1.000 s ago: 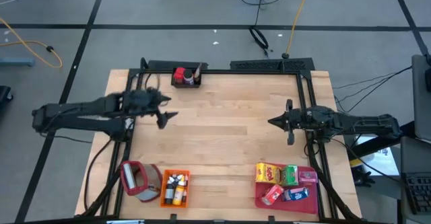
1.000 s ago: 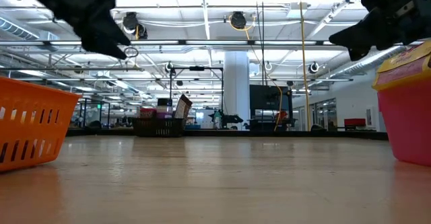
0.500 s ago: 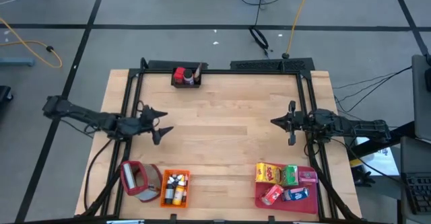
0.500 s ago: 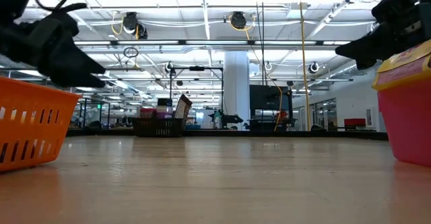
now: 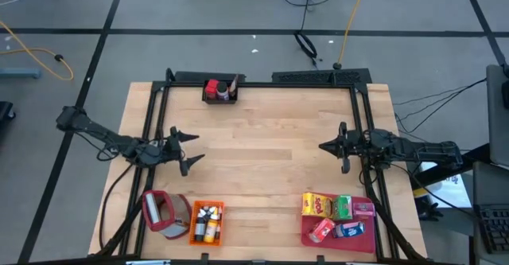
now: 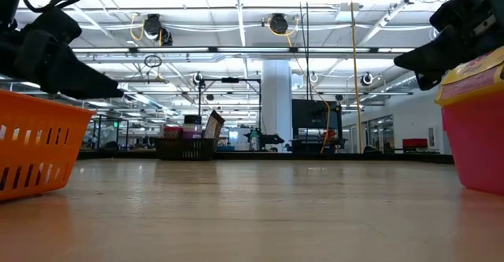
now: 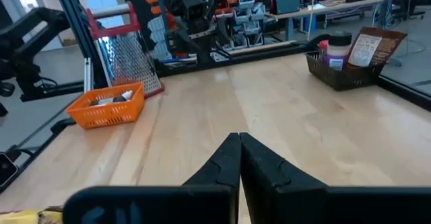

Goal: Pick & Place Kitchen Items
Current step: Return to Home Position

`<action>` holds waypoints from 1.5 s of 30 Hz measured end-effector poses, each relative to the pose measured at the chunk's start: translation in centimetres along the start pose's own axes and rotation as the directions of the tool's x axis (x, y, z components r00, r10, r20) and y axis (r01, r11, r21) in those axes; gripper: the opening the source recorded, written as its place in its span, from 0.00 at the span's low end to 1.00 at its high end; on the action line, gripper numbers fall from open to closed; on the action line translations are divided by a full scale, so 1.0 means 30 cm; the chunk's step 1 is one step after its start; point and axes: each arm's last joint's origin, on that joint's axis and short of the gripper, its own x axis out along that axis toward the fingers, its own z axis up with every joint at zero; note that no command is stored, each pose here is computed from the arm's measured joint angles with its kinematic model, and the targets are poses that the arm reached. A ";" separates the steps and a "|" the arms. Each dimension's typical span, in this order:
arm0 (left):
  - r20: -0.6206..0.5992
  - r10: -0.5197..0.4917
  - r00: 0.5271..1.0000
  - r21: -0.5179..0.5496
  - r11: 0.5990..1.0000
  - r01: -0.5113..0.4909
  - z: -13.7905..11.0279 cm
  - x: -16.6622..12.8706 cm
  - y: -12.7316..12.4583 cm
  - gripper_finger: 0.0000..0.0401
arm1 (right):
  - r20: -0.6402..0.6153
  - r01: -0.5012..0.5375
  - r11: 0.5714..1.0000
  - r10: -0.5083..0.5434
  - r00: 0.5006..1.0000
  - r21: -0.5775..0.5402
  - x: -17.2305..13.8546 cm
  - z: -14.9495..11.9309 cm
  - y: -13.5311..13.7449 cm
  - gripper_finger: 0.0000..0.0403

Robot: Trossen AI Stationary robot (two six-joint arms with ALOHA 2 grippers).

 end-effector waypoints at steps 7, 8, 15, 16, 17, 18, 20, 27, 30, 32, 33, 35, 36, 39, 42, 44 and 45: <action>0.007 -0.003 1.000 -0.011 1.000 0.003 0.002 0.000 -0.001 0.94 | 0.003 -0.001 1.000 0.001 1.000 -0.010 0.001 0.000 0.000 0.00; 0.007 -0.003 1.000 -0.011 1.000 0.003 0.002 0.000 -0.001 0.94 | 0.005 -0.001 1.000 0.001 1.000 -0.010 0.001 0.001 0.000 0.00; 0.010 -0.006 1.000 -0.014 1.000 0.006 0.004 0.000 -0.001 0.92 | 0.035 -0.010 1.000 0.010 0.999 -0.010 -0.006 0.007 0.002 0.00; 0.010 -0.006 1.000 -0.014 1.000 0.006 0.004 0.000 -0.001 0.92 | 0.043 -0.007 1.000 0.007 0.999 -0.010 -0.005 0.009 0.001 0.00; 0.011 -0.006 1.000 -0.014 1.000 0.006 0.004 0.000 -0.001 0.91 | 0.057 -0.006 1.000 0.007 0.998 -0.009 -0.004 0.012 0.002 0.00; 0.010 -0.007 1.000 -0.013 1.000 0.007 0.004 0.000 -0.001 0.91 | 0.068 -0.008 1.000 0.009 0.998 -0.009 -0.004 0.015 0.002 0.00; 0.009 -0.006 1.000 -0.011 1.000 0.007 0.003 0.000 -0.001 0.91 | 0.085 -0.014 1.000 0.015 0.996 -0.009 -0.005 0.020 0.003 0.00; 0.012 -0.006 1.000 -0.013 1.000 0.006 0.004 0.000 -0.001 0.94 | 0.071 -0.012 1.000 0.013 0.997 -0.009 0.000 0.018 0.003 0.00; 0.012 -0.006 1.000 -0.013 1.000 0.006 0.004 0.000 -0.001 0.94 | 0.072 -0.012 1.000 0.013 0.997 -0.009 0.002 0.020 0.004 0.00; 0.012 -0.006 1.000 -0.013 1.000 0.007 0.004 0.000 -0.001 0.94 | 0.070 -0.012 1.000 0.012 0.997 -0.009 0.002 0.019 0.003 0.00; 0.012 -0.006 1.000 -0.013 1.000 0.006 0.004 0.000 -0.001 0.93 | 0.071 -0.012 1.000 0.013 0.997 -0.009 0.002 0.019 0.003 0.00; 0.012 -0.006 1.000 -0.013 1.000 0.007 0.004 0.000 -0.001 0.93 | 0.073 -0.012 1.000 0.013 0.997 -0.009 0.002 0.020 0.004 0.00; 0.012 -0.006 1.000 -0.013 1.000 0.006 0.004 0.000 -0.001 0.92 | 0.072 -0.012 1.000 0.013 0.997 -0.009 0.002 0.019 0.004 0.00; 0.012 -0.006 1.000 -0.014 1.000 0.006 0.004 0.000 -0.001 0.91 | 0.073 -0.012 1.000 0.013 0.997 -0.009 0.002 0.020 0.004 0.00; 0.012 -0.006 1.000 -0.014 1.000 0.006 0.004 0.000 -0.001 0.92 | 0.073 -0.012 1.000 0.013 0.997 -0.009 0.002 0.020 0.004 0.00; 0.012 -0.006 1.000 -0.014 1.000 0.006 0.004 0.000 -0.001 0.92 | 0.073 -0.012 1.000 0.013 0.997 -0.009 0.002 0.020 0.004 0.00; 0.012 -0.006 1.000 -0.014 1.000 0.006 0.004 0.000 -0.001 0.93 | 0.073 -0.012 1.000 0.013 0.997 -0.009 0.002 0.020 0.004 0.00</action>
